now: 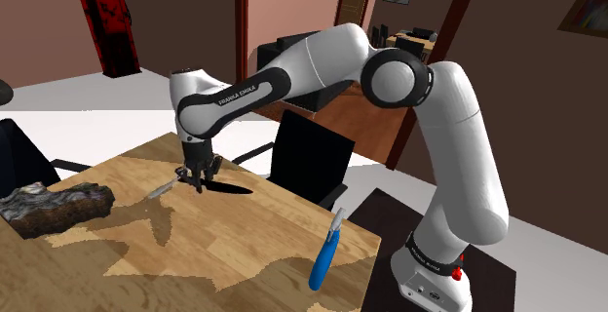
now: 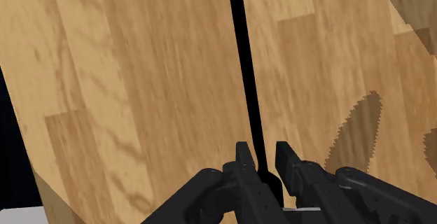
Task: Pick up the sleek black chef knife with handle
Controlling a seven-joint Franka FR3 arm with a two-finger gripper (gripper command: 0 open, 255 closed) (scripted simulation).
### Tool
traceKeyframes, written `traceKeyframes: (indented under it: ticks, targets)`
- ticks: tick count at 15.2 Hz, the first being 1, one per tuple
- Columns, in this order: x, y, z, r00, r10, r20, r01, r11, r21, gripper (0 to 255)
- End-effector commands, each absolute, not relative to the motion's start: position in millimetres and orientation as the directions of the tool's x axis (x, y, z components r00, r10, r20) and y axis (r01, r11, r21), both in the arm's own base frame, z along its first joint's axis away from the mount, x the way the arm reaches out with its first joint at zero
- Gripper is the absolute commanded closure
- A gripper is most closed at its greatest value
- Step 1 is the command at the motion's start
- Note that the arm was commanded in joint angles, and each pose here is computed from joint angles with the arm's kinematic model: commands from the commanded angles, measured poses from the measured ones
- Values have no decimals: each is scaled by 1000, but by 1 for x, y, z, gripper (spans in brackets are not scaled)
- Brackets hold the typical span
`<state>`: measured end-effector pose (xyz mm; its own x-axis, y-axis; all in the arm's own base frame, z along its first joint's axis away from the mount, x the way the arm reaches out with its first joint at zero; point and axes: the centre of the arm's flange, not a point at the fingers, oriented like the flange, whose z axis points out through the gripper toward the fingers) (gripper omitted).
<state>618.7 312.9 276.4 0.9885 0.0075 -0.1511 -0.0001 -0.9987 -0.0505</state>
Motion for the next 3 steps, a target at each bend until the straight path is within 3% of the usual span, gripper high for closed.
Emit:
traceKeyframes:
  ticks: [1,3]
  targets:
    - [619,314,287,988,8,-151,0,-999,-50,255]
    - [619,314,288,988,8,-151,0,-999,-50,255]
